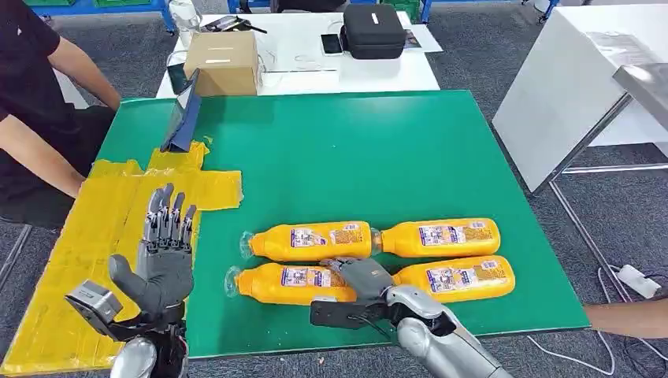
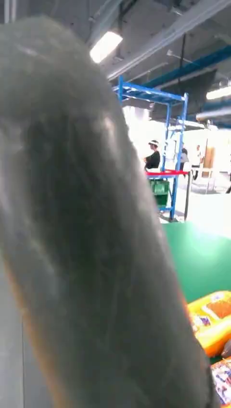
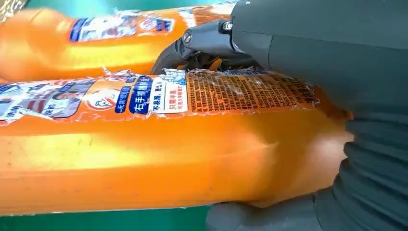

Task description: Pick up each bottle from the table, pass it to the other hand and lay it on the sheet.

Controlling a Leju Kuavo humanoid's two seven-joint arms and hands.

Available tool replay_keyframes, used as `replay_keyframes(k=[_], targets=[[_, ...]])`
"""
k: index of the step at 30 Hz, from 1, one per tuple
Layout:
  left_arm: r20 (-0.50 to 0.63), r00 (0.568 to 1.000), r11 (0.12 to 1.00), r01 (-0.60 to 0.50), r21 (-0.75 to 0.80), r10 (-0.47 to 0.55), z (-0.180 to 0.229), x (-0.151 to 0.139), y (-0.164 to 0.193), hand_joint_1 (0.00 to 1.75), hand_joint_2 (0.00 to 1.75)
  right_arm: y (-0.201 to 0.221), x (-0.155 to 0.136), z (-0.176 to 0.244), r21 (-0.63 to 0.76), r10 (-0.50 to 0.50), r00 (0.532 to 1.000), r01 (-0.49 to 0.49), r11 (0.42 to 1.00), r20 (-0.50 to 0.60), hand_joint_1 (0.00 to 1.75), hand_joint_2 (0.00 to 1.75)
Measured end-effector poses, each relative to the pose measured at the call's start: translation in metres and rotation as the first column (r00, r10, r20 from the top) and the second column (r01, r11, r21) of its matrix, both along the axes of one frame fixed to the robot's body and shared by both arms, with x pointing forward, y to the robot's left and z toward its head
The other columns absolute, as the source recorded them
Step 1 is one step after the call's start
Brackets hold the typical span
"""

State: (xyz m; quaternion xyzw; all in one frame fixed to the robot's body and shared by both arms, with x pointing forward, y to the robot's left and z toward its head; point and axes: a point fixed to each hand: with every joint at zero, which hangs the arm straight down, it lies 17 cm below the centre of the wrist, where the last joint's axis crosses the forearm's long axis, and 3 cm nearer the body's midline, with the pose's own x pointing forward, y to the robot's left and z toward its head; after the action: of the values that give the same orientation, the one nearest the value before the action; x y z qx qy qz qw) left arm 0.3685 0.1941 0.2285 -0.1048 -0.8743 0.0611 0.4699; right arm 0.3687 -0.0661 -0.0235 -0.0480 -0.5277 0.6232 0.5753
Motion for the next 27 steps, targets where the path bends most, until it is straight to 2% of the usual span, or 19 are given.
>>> replay_keyframes(k=[7, 8, 10, 12, 16, 17, 21, 27], targets=[[-0.009, 1.0, 1.0, 0.01, -0.003, -0.01, -0.004, 0.002, -0.002, 0.0, 0.0, -0.001, 0.001, 0.001, 0.014, -0.006, 1.0, 0.006, 1.0, -0.008, 1.75, 1.75], [-0.011, 1.0, 1.0, 0.011, -0.008, -0.011, -0.004, 0.003, -0.002, 0.0, 1.75, 0.001, 0.0, 0.002, 0.032, -0.006, 1.0, 0.006, 0.999, -0.015, 1.75, 1.75], [-0.019, 1.0, 0.999, 0.02, -0.043, -0.021, -0.004, 0.005, 0.0, 0.0, 1.75, 0.013, -0.001, 0.016, 0.156, -0.008, 0.999, 0.013, 0.988, -0.035, 1.75, 1.75], [-0.028, 0.999, 0.996, 0.018, -0.09, -0.02, -0.006, 0.006, 0.004, 0.0, 1.75, 0.03, -0.005, 0.043, 0.375, -0.041, 0.998, 0.053, 0.925, -0.04, 1.75, 1.75], [-0.039, 0.999, 0.992, -0.001, -0.128, -0.004, -0.008, 0.006, 0.011, 0.0, 1.75, 0.067, -0.034, 0.101, 0.675, -0.102, 0.992, 0.125, 0.727, -0.074, 1.75, 1.75], [-0.043, 0.999, 0.991, -0.008, -0.131, 0.002, -0.009, 0.005, 0.013, 0.0, 1.75, 0.071, -0.039, 0.125, 0.743, -0.122, 0.99, 0.13, 0.656, -0.066, 1.75, 1.75], [-0.072, 0.997, 0.99, -0.02, -0.14, 0.01, -0.015, 0.004, 0.015, 0.0, 1.75, 0.072, -0.045, 0.191, 0.867, -0.202, 0.979, 0.1, 0.488, 0.0, 1.75, 1.75], [-0.089, 0.995, 0.989, -0.047, -0.14, 0.035, -0.018, 0.005, 0.021, 0.0, 1.75, 0.066, -0.053, 0.228, 0.92, -0.248, 0.968, 0.074, 0.386, 0.027, 1.75, 1.75]])
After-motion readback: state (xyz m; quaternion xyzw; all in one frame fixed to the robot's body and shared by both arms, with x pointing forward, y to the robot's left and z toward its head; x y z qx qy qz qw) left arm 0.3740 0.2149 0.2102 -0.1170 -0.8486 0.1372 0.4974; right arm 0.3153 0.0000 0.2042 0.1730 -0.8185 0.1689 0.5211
